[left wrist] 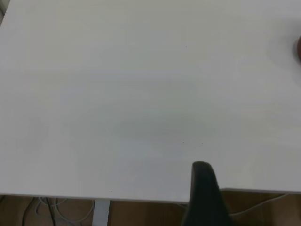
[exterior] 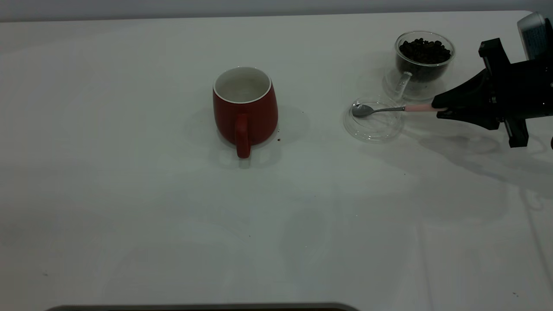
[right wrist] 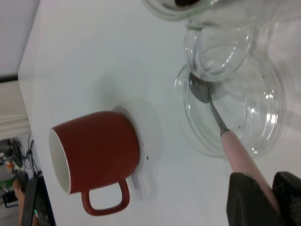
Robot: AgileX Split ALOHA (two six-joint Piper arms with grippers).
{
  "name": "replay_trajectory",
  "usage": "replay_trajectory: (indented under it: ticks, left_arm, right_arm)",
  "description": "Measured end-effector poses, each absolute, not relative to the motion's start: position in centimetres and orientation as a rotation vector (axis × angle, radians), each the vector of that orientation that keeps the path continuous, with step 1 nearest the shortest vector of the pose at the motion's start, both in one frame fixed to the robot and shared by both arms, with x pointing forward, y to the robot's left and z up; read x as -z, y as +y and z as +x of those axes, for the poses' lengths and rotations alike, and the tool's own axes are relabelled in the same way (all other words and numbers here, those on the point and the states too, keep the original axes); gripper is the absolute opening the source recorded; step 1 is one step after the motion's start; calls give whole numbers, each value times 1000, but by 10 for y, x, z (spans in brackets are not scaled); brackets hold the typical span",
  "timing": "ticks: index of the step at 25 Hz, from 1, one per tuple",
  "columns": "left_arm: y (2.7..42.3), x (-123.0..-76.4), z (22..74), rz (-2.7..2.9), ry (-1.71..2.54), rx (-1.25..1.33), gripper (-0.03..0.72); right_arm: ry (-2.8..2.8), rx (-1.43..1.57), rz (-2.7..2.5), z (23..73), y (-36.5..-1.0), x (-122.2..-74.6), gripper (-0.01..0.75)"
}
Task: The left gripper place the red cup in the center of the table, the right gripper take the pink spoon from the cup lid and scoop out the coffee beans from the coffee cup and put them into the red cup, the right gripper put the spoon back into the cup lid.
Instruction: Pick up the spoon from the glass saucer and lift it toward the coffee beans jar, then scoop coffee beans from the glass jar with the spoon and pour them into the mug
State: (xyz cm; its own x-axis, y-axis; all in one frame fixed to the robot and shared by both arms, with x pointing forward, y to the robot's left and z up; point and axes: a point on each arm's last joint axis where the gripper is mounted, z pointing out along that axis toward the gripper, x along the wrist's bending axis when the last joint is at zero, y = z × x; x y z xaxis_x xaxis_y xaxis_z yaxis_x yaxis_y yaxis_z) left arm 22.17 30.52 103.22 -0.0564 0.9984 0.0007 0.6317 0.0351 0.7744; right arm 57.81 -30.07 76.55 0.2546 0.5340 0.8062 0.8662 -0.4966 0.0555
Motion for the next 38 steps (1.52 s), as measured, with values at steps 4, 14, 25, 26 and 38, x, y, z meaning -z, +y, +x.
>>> replay_trajectory:
  ticks: [4,14,25,26,38]
  left_arm:
    - [305,-1032,222,1653,1748,-830,569]
    - [305,-1032,222,1653,1748,-831,569]
    - [305,-1032,222,1653,1748,-831,569]
    - [305,-1032,222,1653,1748,-831,569]
    - [305,-1032,222,1655,1746,-832,569]
  right_arm:
    - [-1317,1123,-2105,577,-300,-766,108]
    - [-1506,1121,-2054,578,-308,-803,108]
    - [-1624,1205,-2101,559,-319,-859,108]
    - [-1637,1247,-2103,563,-320,-866,108]
    - [-1806,1162,-2245,622,-348,-906,108]
